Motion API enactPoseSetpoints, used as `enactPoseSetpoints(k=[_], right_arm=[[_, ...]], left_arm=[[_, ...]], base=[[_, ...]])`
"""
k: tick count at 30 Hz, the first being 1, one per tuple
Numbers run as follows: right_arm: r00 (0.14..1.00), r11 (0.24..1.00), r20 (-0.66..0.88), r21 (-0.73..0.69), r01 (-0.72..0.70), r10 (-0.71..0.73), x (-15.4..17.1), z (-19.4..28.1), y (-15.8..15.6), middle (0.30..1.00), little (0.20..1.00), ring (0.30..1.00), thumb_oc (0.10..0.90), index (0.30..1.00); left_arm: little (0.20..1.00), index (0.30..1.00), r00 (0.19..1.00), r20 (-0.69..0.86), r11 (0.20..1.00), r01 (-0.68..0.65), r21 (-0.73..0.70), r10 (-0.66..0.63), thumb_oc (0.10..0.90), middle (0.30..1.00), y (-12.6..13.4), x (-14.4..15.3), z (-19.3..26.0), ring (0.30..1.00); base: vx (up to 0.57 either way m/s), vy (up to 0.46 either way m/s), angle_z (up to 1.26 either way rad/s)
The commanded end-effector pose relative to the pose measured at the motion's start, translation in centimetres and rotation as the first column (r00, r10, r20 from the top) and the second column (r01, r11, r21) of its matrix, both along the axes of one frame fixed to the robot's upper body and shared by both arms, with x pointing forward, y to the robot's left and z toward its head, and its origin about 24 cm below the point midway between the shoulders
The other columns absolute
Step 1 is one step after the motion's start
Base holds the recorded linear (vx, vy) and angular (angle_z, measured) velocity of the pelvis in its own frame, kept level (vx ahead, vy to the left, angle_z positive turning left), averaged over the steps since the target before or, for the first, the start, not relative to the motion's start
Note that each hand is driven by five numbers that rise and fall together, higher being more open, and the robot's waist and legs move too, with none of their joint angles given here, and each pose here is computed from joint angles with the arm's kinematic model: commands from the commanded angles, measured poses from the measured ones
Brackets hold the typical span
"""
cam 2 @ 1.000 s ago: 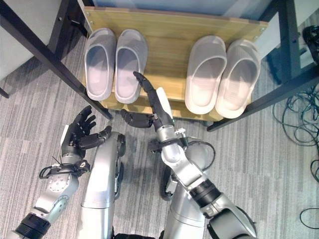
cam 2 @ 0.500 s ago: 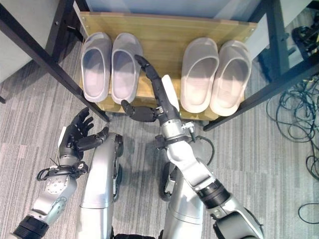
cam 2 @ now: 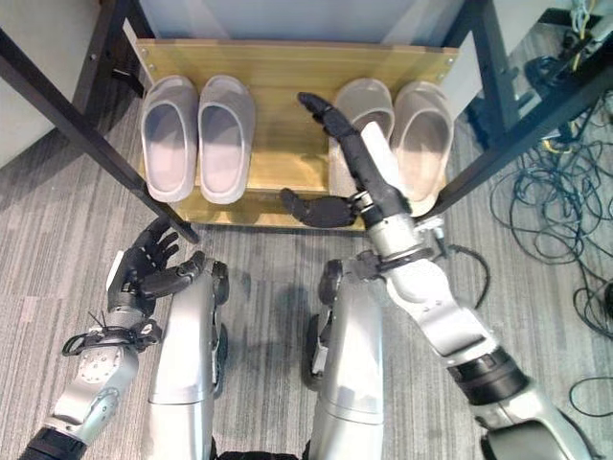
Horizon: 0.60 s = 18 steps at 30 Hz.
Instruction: Arrange the slippers neatly on the shoe rack.
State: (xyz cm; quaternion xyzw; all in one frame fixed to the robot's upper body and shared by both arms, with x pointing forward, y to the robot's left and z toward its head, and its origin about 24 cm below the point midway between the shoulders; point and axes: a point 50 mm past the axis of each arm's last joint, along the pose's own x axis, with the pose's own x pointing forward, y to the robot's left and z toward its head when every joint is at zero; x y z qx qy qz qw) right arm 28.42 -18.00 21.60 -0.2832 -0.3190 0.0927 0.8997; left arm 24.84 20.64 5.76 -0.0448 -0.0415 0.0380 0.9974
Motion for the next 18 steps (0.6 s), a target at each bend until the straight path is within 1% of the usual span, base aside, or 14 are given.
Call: enactPoseSetpoints(k=[1,8,13,14,16,18], right_arm=[[0.934,0.975,0.287,0.0,-0.22,0.211,-4.3,5.6,1.4,0.9,0.9,0.9,0.8,0.9],[0.929,0.975,0.299,-0.017,-0.222,0.217,-4.6,6.1,1.0,0.9,0.9,0.9,0.8,0.9],[0.918,0.972,0.319,-0.049,-0.231,0.235,-4.7,6.6,1.2,0.9,0.9,0.9,0.8,0.9],[0.918,0.972,0.319,-0.049,-0.232,0.235,-4.7,6.6,1.2,0.9,0.9,0.9,0.8,0.9],[0.915,0.969,0.319,-0.059,-0.239,0.246,-4.8,6.8,1.0,0.9,0.9,0.9,0.8,0.9],[0.917,0.969,0.313,-0.073,-0.236,0.247,-4.8,6.8,0.9,0.9,0.9,0.9,0.8,0.9]], left_arm=[[0.9,0.9,0.984,0.051,0.985,0.173,-0.024,-0.171,0.8,0.9,-3.7,-1.1,0.2,0.9],[0.9,0.9,0.975,0.082,0.977,0.211,-0.022,-0.208,0.8,0.9,-4.3,-1.2,0.8,0.9],[0.9,0.9,0.951,0.207,0.972,0.235,-0.002,-0.229,0.8,0.9,-4.4,-0.4,3.4,0.9],[0.9,0.9,0.951,0.208,0.972,0.235,-0.002,-0.229,0.8,0.9,-4.4,-0.4,3.5,0.9],[0.9,0.9,0.926,0.29,0.97,0.241,0.029,-0.239,0.8,0.9,-4.3,0.3,5.5,0.9],[0.9,0.9,0.91,0.332,0.968,0.247,0.048,-0.249,0.8,0.9,-4.3,0.6,6.5,0.9]], base=[[0.0,0.0,0.0],[-0.03,0.02,-0.03],[0.03,0.029,0.0],[0.06,0.023,0.0],[0.11,0.028,0.0],[0.07,0.013,0.0]])
